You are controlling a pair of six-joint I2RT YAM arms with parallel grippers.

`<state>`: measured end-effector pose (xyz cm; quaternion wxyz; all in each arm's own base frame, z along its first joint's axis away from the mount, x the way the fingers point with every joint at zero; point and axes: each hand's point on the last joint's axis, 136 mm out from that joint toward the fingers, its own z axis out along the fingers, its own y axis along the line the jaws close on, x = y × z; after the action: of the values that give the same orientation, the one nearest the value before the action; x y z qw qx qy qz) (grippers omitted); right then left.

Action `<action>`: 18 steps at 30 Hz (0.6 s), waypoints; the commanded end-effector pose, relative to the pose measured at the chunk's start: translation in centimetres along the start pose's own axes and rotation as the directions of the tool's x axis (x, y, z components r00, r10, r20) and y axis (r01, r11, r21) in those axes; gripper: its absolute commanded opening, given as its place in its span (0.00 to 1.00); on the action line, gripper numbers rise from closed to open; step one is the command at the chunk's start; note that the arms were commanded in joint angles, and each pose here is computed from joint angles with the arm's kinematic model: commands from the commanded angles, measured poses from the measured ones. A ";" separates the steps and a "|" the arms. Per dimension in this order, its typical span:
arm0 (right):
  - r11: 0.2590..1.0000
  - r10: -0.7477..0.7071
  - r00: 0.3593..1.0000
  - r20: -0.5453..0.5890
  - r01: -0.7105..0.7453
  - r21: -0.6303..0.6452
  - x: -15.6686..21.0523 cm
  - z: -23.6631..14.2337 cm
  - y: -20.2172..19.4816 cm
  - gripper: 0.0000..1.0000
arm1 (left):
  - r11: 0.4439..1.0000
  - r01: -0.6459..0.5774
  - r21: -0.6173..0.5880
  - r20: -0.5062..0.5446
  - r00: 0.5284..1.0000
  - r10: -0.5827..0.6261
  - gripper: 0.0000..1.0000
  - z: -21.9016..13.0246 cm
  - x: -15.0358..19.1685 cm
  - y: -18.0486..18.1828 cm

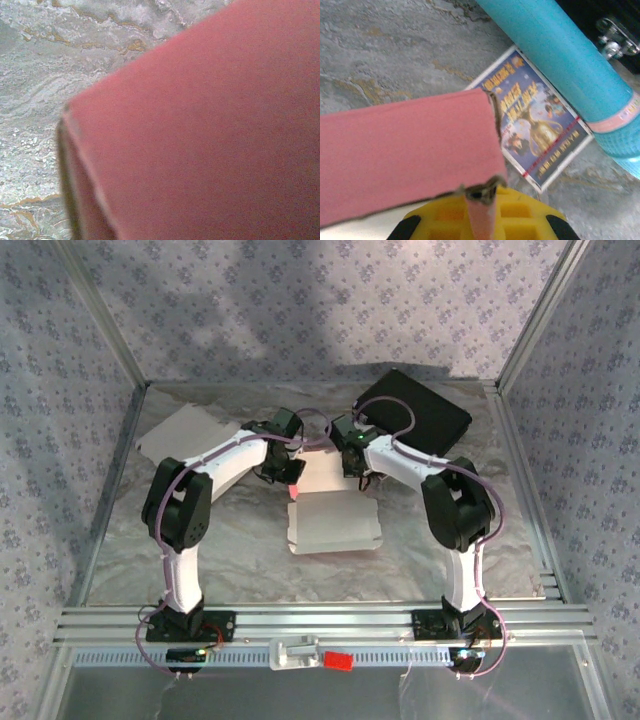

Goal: Fold the paper box

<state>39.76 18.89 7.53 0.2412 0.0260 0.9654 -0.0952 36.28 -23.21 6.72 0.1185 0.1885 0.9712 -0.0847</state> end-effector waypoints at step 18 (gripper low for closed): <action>0.999 0.035 0.998 -0.052 -0.037 -0.037 1.0 0.6 -0.9 0.00 | 1.000 0.028 0.007 -0.062 0.998 -0.027 0.04 1.0 0.9 1.0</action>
<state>39.92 19.03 7.09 0.2370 0.0311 0.9698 -0.0483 36.23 -23.21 6.71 0.1068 0.1834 0.9720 -0.1013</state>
